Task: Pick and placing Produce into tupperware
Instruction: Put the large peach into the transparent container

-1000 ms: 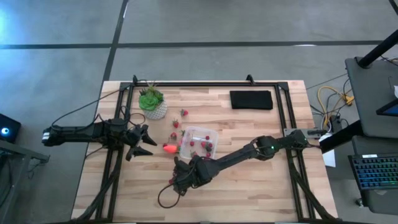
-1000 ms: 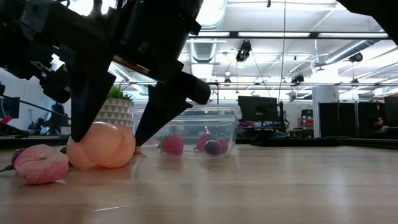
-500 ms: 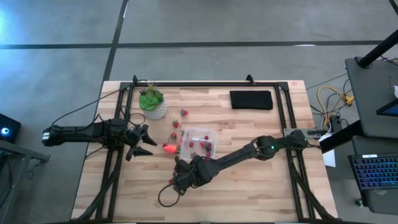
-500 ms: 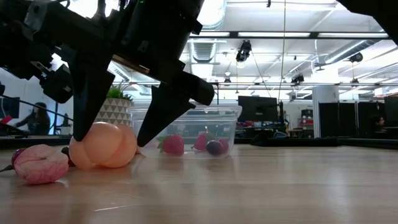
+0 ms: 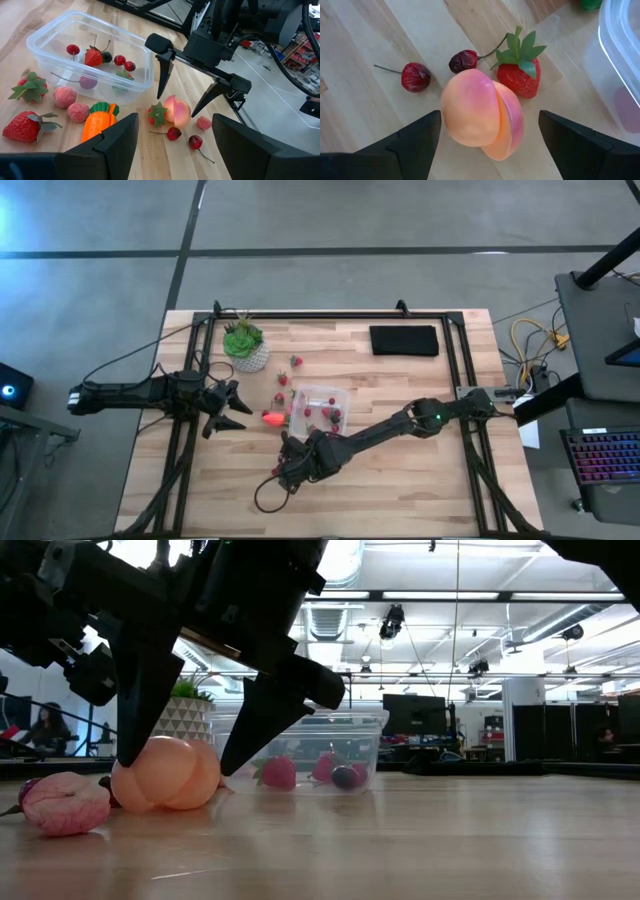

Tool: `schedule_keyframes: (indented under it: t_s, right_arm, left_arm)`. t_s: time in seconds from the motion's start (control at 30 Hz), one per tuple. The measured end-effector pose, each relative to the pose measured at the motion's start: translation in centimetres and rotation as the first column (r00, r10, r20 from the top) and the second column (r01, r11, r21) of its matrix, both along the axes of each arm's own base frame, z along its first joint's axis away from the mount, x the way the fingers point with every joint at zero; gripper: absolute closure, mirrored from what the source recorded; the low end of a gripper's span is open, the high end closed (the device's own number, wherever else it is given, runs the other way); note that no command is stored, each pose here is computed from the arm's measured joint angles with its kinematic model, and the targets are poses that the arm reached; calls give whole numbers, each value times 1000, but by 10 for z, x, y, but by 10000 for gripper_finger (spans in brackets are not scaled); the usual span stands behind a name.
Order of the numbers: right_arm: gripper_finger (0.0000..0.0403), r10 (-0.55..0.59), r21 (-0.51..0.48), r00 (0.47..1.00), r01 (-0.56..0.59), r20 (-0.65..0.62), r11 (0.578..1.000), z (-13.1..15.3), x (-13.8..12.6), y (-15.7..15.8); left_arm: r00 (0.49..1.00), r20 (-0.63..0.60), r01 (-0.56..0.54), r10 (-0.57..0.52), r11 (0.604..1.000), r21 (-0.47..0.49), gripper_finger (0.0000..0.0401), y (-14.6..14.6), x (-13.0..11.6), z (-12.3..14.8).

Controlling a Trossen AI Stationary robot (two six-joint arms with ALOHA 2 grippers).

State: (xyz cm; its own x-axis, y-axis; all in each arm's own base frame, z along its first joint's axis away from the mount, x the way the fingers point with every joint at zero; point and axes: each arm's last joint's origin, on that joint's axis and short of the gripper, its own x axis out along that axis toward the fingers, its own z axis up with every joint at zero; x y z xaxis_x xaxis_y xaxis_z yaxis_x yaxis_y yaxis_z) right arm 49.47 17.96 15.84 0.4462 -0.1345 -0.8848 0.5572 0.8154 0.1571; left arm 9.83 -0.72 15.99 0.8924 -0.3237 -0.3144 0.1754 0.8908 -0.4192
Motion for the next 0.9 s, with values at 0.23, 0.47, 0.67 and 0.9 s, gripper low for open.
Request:
schedule_keyframes:
  t_s: [0.23, 0.47, 0.67, 0.9]
  right_arm:
    - [77, 1, 4, 1000, -1, 3, 1000, 2, 0, 0]
    - [125, 0, 32, 1000, 0, 1, 999, 4, -1, 1]
    - [185, 4, 31, 1000, -4, 4, 999, 5, -1, 1]
    - [157, 12, 35, 1000, -12, 0, 999, 5, -1, 1]
  left_arm:
    - [1000, 0, 0, 0, 1000, 0, 161, 0, 0, 0]
    - [1000, 0, 0, 0, 1000, 0, 161, 0, 0, 0]
    - [1000, 0, -1, 1, 1000, 0, 161, 0, 0, 0]
    - [1000, 0, 0, 0, 1000, 0, 161, 0, 0, 0]
